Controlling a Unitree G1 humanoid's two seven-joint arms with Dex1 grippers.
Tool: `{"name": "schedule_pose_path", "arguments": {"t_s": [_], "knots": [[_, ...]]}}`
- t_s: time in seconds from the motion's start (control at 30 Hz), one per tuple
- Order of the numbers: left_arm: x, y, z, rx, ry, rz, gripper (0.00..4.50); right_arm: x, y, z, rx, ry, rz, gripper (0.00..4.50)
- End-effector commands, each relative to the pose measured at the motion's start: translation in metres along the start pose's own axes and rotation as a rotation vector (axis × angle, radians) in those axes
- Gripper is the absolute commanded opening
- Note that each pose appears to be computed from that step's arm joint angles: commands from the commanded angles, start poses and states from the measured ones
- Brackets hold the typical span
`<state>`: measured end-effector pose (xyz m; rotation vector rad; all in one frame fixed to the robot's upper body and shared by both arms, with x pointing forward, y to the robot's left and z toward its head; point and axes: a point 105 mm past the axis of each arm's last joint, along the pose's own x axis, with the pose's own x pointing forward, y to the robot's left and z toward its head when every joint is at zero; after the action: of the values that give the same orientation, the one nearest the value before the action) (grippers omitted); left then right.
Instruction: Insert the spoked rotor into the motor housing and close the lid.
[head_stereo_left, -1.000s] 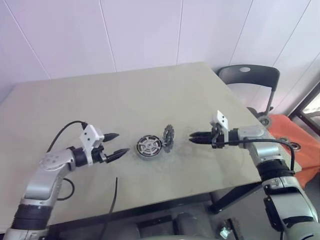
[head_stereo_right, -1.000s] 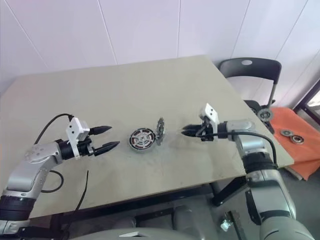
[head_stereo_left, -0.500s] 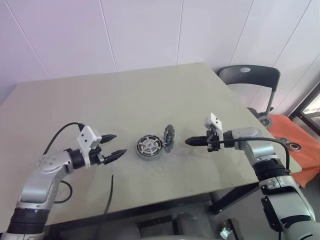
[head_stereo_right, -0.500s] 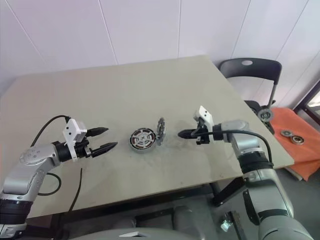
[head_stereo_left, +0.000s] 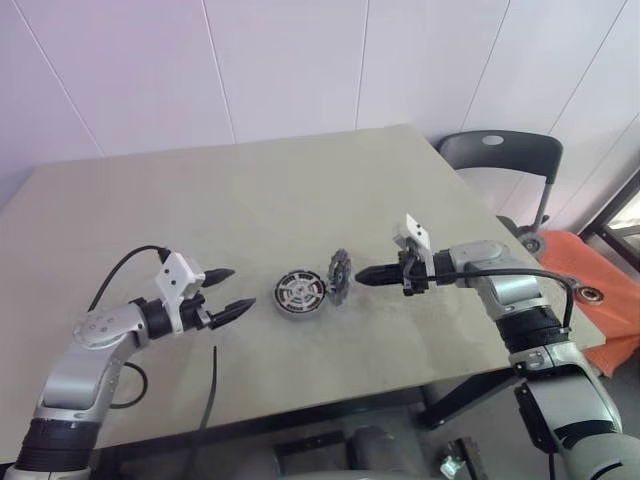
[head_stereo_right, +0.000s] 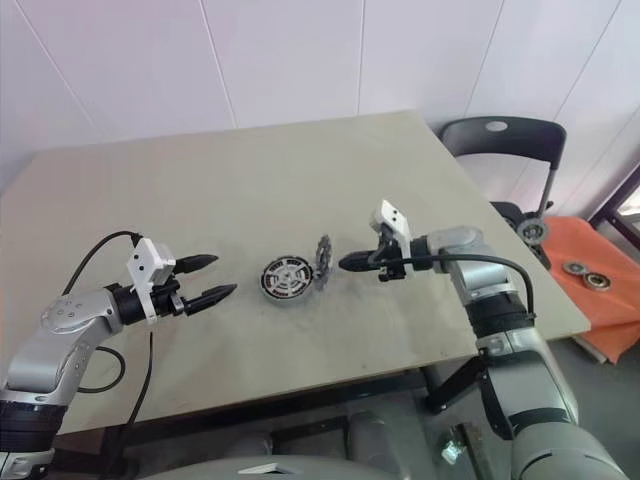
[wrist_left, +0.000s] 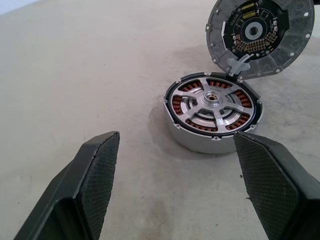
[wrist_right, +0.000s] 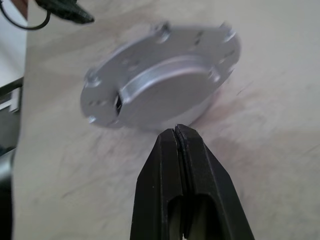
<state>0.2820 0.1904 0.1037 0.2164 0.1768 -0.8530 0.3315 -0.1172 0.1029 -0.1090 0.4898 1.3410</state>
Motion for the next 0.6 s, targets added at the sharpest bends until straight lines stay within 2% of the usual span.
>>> {"name": "schedule_pose_path", "arguments": {"t_s": [0.03, 0.2, 0.6], "knots": [[-0.002, 0.004, 0.013, 0.030, -0.033, 0.009, 3.88, -0.006, 0.006, 0.014, -0.051, 0.031, 0.044, 0.02], [-0.002, 0.005, 0.013, 0.032, -0.031, 0.010, 3.88, -0.011, -0.002, 0.018, -0.064, 0.058, 0.035, 0.02], [-0.002, 0.006, 0.011, 0.029, -0.028, 0.016, 3.88, 0.002, -0.006, 0.028, -0.145, 0.079, 0.063, 0.02]]}}
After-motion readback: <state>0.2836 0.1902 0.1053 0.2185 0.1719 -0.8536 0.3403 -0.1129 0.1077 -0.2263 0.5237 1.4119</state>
